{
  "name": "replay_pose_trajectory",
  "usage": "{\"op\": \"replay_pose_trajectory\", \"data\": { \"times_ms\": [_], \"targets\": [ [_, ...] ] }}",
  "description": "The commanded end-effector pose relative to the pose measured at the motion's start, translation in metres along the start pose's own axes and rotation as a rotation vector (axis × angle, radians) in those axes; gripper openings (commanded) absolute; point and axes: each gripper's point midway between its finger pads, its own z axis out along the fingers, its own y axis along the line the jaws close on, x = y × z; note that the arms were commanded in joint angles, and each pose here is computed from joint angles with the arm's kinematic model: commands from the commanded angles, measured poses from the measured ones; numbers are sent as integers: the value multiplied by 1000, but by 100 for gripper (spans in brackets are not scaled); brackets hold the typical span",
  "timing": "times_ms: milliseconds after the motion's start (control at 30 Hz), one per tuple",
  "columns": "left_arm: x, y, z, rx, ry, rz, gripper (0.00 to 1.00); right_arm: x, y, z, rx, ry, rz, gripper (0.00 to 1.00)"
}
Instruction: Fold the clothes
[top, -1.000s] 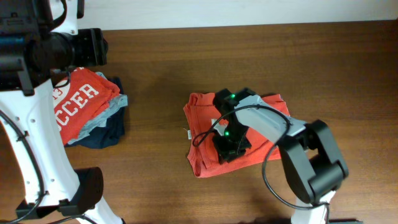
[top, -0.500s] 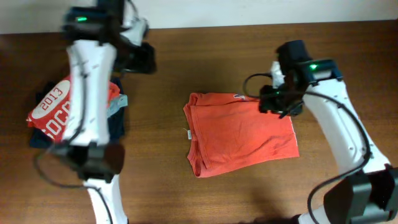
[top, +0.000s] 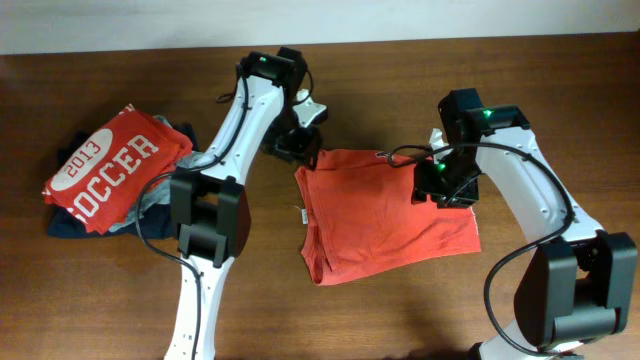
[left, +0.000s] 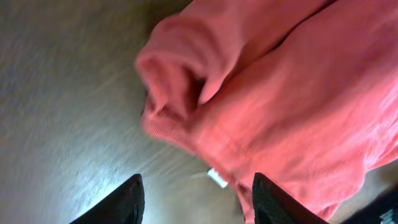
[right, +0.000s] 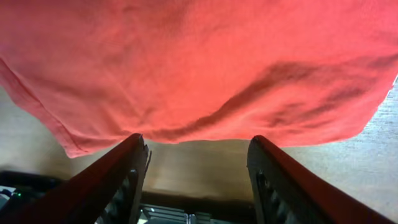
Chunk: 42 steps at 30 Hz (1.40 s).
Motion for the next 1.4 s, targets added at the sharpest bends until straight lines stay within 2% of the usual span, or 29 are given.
{"op": "replay_pose_trajectory", "data": {
  "times_ms": [0, 100, 333, 400, 500, 600, 633, 933, 1133, 1200, 1333, 1367],
  "targets": [
    [-11, -3, 14, 40, -20, 57, 56, 1, 3, 2, -13, 7, -12, 55],
    [-13, -10, 20, 72, -19, 120, 56, 1, 3, 2, -12, 7, -13, 56],
    [-9, -12, 36, 77, 8, 132, 53, 0, 3, 3, -13, 2, -14, 56],
    [-5, -12, 42, 81, 23, 129, 42, -1, 3, 3, -14, 0, -15, 56],
    [3, -15, 52, 89, 61, 126, 33, -1, 4, 3, -14, 0, -14, 56],
    [7, -16, 56, 92, 77, 124, 6, 0, 3, 3, -14, 1, -14, 56],
    [7, -16, 56, 92, 78, 124, 1, 0, 3, 3, -13, 3, -14, 56],
    [3, -6, 44, 85, 52, 104, 0, 9, -14, 30, 47, 28, 47, 54],
    [-16, 12, 22, 64, -45, 86, 1, 23, -26, 68, 51, 40, 50, 47],
    [-19, 20, 20, 59, -63, 76, 1, 23, -29, 82, 47, 20, 48, 38],
    [-17, 29, 17, 59, -70, 56, 1, 35, -38, 102, 59, 25, 117, 25],
    [-17, 31, 16, 59, -71, 53, 0, 39, -41, 105, 69, 33, 130, 18]
  ]
}}
